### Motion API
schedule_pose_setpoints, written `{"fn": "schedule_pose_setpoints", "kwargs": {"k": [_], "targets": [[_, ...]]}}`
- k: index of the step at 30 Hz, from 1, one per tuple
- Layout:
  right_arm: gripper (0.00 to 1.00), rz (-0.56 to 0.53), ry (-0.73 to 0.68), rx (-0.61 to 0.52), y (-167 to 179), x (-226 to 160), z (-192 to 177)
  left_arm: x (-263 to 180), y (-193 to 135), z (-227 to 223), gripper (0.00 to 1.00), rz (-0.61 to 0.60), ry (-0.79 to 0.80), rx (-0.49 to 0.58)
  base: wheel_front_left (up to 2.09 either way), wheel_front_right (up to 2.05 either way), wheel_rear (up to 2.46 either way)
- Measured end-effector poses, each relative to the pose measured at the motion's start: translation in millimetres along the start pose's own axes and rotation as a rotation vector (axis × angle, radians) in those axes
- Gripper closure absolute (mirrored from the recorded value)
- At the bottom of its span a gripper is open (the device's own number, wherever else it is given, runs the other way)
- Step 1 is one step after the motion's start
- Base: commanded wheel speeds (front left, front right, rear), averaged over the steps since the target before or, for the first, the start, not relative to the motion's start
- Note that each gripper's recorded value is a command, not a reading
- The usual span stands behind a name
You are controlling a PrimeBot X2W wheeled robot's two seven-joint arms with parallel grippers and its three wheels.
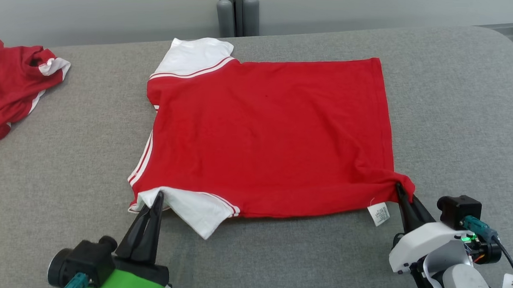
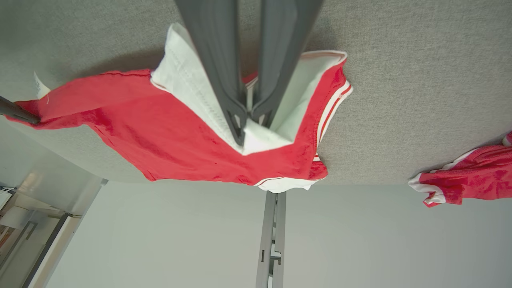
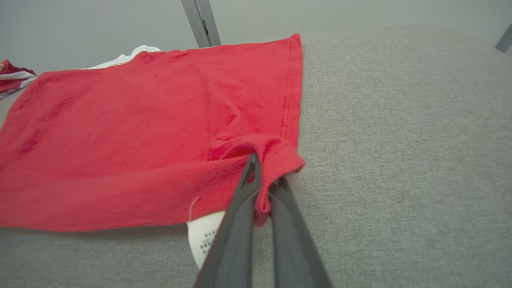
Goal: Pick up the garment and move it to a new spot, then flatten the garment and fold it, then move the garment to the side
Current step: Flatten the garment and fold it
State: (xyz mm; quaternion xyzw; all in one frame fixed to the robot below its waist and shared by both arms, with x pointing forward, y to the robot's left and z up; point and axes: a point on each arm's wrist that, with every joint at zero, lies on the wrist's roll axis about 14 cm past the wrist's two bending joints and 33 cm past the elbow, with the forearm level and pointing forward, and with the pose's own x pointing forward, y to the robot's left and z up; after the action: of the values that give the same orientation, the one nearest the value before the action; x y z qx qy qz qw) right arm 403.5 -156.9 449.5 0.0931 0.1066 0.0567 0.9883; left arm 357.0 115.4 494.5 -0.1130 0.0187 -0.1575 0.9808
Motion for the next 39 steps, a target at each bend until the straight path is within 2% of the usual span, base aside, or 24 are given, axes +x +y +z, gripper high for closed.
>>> {"fn": "schedule_pose_setpoints", "kwargs": {"k": [8,14,21,27,29,30,31,32,33,39], "targets": [[1.00,0.007,0.030,0.022,1,25,-6,45,1,5,1.00,-0.065,-0.022,0.055,0.00,0.00,0.00],[1.00,0.000,0.002,0.062,-2,47,2,90,3,21,1.00,-0.110,-0.075,0.148,0.00,0.00,0.00],[1.00,-0.008,-0.010,0.090,-6,69,2,134,-1,17,1.00,-0.140,-0.065,0.188,0.00,0.00,0.00],[1.00,-0.017,0.000,0.105,-9,81,-8,157,-4,6,1.00,-0.147,-0.041,0.172,0.00,0.00,0.00],[0.74,-0.023,-0.003,0.106,-11,84,-9,160,1,-1,1.00,-0.127,-0.023,0.159,0.00,0.00,0.00],[0.46,-0.026,-0.007,0.105,-12,85,-9,160,4,-3,0.86,-0.119,-0.016,0.157,0.00,0.00,0.00],[0.00,-0.027,-0.014,0.104,-13,86,-9,161,7,-6,0.66,-0.107,-0.010,0.152,0.00,0.00,0.00],[0.00,-0.028,-0.019,0.105,-13,87,-9,162,10,-8,0.16,-0.094,-0.004,0.147,0.00,0.00,0.00],[0.00,-0.028,-0.024,0.107,-13,88,-8,162,13,-9,0.00,-0.083,-0.003,0.146,0.00,0.00,0.00],[0.00,-0.006,-0.072,0.094,-6,93,2,157,25,-1,0.00,-0.030,-0.031,0.126,0.00,0.00,0.00]]}}
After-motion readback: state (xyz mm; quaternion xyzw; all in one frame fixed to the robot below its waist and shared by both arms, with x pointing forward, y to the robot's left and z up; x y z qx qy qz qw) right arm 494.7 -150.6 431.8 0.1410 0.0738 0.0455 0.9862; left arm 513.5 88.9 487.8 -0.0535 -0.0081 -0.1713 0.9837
